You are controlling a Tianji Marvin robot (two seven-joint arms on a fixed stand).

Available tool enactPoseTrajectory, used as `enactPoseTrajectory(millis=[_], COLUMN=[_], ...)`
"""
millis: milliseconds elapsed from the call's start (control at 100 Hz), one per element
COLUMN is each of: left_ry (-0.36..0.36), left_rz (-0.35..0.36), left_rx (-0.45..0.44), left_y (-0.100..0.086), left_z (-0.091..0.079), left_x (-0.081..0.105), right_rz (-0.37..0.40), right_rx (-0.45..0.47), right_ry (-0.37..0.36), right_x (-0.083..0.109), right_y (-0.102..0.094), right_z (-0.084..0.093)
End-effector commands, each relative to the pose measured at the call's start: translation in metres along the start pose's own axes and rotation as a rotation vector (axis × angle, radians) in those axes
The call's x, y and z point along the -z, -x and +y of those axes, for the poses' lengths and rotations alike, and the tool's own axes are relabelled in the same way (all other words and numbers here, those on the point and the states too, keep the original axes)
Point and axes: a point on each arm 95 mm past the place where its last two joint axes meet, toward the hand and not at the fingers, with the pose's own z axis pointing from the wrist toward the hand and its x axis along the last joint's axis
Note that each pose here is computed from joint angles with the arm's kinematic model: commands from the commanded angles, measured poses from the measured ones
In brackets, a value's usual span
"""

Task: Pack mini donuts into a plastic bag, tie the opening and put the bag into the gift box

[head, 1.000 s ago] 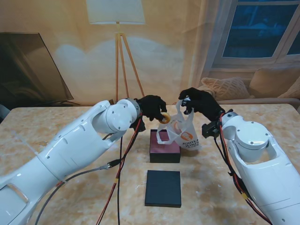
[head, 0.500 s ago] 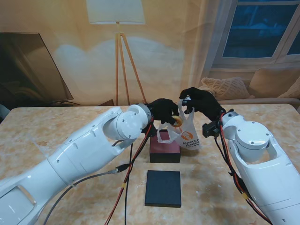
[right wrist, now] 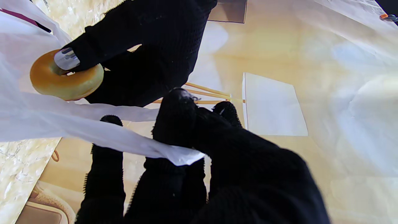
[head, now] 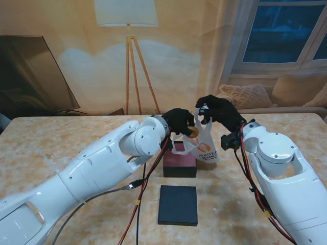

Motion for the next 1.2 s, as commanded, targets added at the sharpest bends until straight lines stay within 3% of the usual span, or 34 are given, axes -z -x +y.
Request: enactPoseTrajectory(millis=[0, 210, 710, 900, 1190], left_ry=[0.010, 0.007, 0.018, -0.006, -0.005], left_rz=[-0.002, -0.039, -0.050, -0.060, -0.135], left_rx=[0.020, 0.073, 0.133, 0.069, -0.068], left_y=[-0.005, -0.006, -0.006, 0.013, 0.061], left_z=[0.003, 0.005, 0.004, -0.001, -0.003], left_x=[-0.001, 0.000, 0.011, 0.033, 0.083], right_rz=[0.002, 0.002, 0.005, 0.005, 0.006], right_rx=[-0.008, -0.008, -0.008, -0.007, -0.005], right_ry=[-0.022, -0.020, -0.009, -0.005, -0.005], right_x=[0.001, 0.001, 0.002, 0.002, 0.003], right_y=[0.001, 0.001, 0.001, 0.001, 0.000], right_z=[-0.006, -0.006, -0.007, -0.006, -0.005])
